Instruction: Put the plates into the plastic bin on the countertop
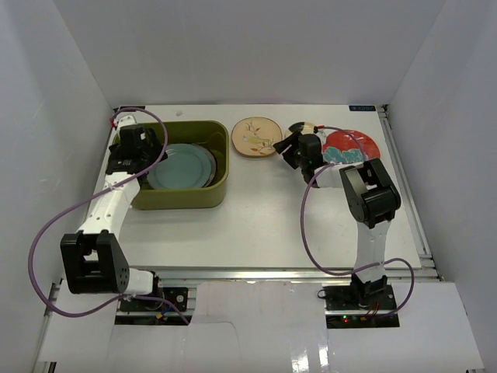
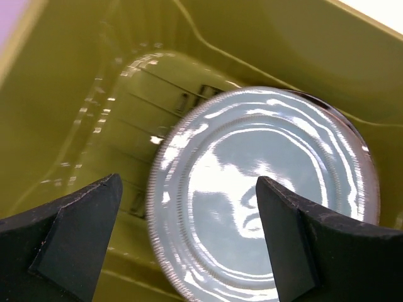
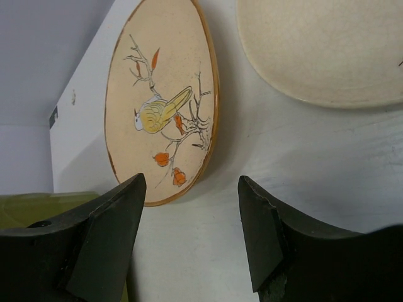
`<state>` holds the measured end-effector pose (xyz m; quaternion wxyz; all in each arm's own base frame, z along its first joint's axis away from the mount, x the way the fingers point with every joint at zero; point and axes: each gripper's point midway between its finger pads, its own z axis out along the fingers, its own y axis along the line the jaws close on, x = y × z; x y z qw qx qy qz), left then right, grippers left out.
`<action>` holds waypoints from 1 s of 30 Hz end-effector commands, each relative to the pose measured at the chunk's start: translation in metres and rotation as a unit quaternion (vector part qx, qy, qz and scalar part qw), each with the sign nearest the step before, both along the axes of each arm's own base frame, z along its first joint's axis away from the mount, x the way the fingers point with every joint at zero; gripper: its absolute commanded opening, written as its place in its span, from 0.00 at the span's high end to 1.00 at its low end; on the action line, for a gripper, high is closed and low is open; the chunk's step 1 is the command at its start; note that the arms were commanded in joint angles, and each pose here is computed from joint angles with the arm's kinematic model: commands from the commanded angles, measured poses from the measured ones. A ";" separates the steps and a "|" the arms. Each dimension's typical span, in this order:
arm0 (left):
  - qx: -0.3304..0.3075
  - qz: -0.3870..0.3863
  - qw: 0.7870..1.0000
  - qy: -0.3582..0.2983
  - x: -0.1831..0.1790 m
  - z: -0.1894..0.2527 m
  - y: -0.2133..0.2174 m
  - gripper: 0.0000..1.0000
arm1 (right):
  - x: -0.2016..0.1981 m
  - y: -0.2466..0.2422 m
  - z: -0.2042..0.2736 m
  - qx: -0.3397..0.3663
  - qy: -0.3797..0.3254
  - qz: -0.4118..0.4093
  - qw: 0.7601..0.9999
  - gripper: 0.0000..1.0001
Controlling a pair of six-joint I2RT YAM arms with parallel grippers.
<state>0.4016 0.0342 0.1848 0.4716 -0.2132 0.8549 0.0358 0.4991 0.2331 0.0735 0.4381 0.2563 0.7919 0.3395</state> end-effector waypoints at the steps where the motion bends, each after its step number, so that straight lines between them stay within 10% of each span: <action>1: 0.044 0.015 0.999 -0.024 -0.012 0.029 0.003 0.02 | 0.019 0.002 0.003 -0.011 -0.006 -0.010 1.000 0.33; 12: -0.024 -0.109 0.973 -0.201 -0.042 0.115 -0.054 0.02 | 0.040 0.024 -0.026 0.010 0.018 0.010 1.000 0.46; 21: -0.088 -0.285 0.912 -0.283 -0.067 0.145 -0.120 0.02 | 0.052 0.030 -0.031 0.023 0.014 0.005 1.000 0.88; 30: -0.089 -0.331 0.875 -0.342 -0.094 0.177 -0.134 0.02 | 0.041 0.017 0.119 0.033 -0.160 -0.006 0.987 0.92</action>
